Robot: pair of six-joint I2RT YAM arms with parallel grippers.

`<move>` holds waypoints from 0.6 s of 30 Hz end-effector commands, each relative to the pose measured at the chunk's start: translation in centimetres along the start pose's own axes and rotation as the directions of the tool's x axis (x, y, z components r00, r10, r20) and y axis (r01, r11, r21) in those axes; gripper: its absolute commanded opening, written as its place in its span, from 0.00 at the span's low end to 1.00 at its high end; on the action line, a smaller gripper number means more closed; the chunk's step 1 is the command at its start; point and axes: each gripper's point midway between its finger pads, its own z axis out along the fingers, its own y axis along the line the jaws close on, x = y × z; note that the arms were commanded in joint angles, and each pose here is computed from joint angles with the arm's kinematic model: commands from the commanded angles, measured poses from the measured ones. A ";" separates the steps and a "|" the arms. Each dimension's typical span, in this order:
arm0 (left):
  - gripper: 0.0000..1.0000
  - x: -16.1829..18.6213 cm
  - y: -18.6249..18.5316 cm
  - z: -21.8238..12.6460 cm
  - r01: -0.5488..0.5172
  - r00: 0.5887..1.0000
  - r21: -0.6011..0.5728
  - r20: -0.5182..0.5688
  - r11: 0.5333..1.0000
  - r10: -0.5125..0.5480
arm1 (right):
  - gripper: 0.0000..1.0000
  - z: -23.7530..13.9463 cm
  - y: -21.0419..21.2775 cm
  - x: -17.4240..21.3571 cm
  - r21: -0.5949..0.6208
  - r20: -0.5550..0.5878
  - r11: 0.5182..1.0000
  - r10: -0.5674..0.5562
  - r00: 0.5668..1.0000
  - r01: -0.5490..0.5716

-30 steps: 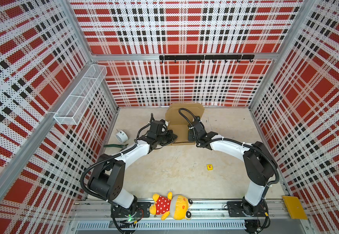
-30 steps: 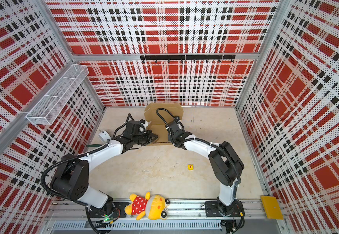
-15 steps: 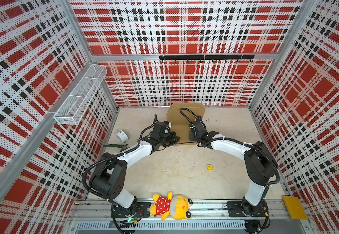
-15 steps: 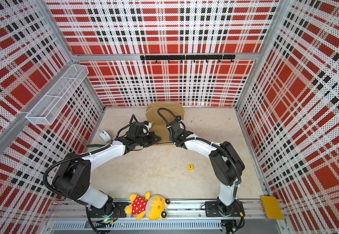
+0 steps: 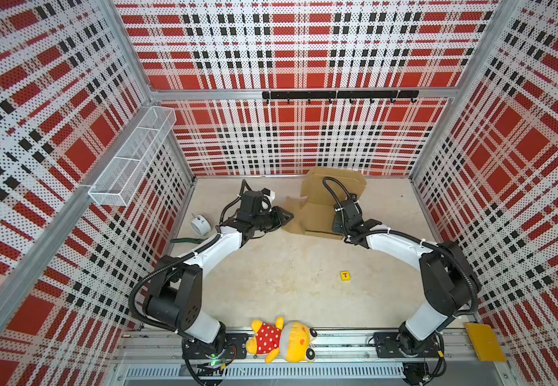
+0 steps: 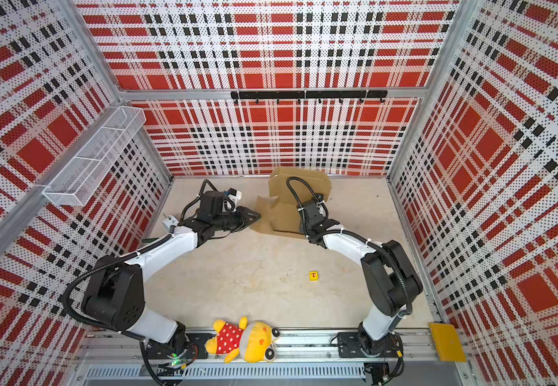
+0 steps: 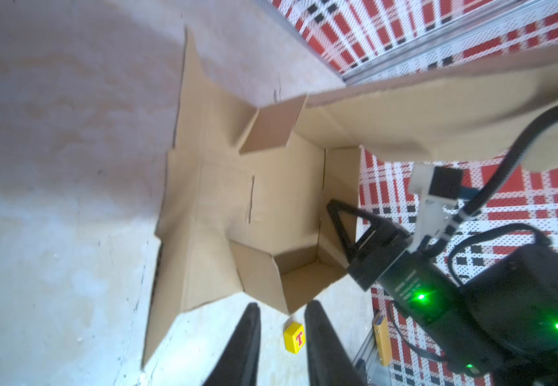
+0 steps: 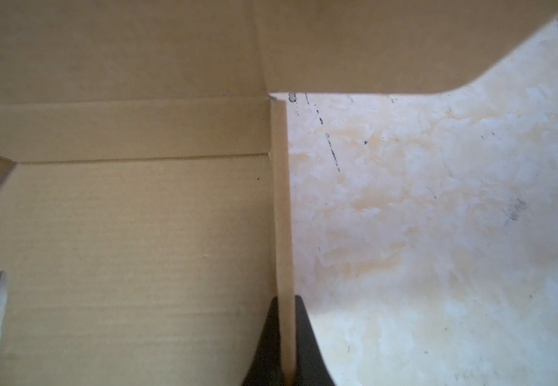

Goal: Fold the paper box

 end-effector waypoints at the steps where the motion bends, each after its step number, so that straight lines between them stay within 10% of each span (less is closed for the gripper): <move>1: 0.37 -3.4 -3.1 -3.0 -0.080 0.994 0.100 0.085 0.992 0.072 | 0.00 -1.6 1.1 -2.9 -0.075 0.099 0.996 0.050 0.994 -0.043; 11: 0.57 -6.4 4.1 -7.1 0.045 0.972 -0.049 0.233 0.998 -0.033 | 0.00 -2.8 3.3 -4.1 -0.254 0.128 0.965 0.093 0.987 -0.058; 18: 0.89 -6.7 3.2 -7.2 0.039 0.964 0.064 0.259 0.997 -0.054 | 0.00 -3.7 5.1 -5.1 -0.360 0.139 0.932 0.092 0.986 -0.037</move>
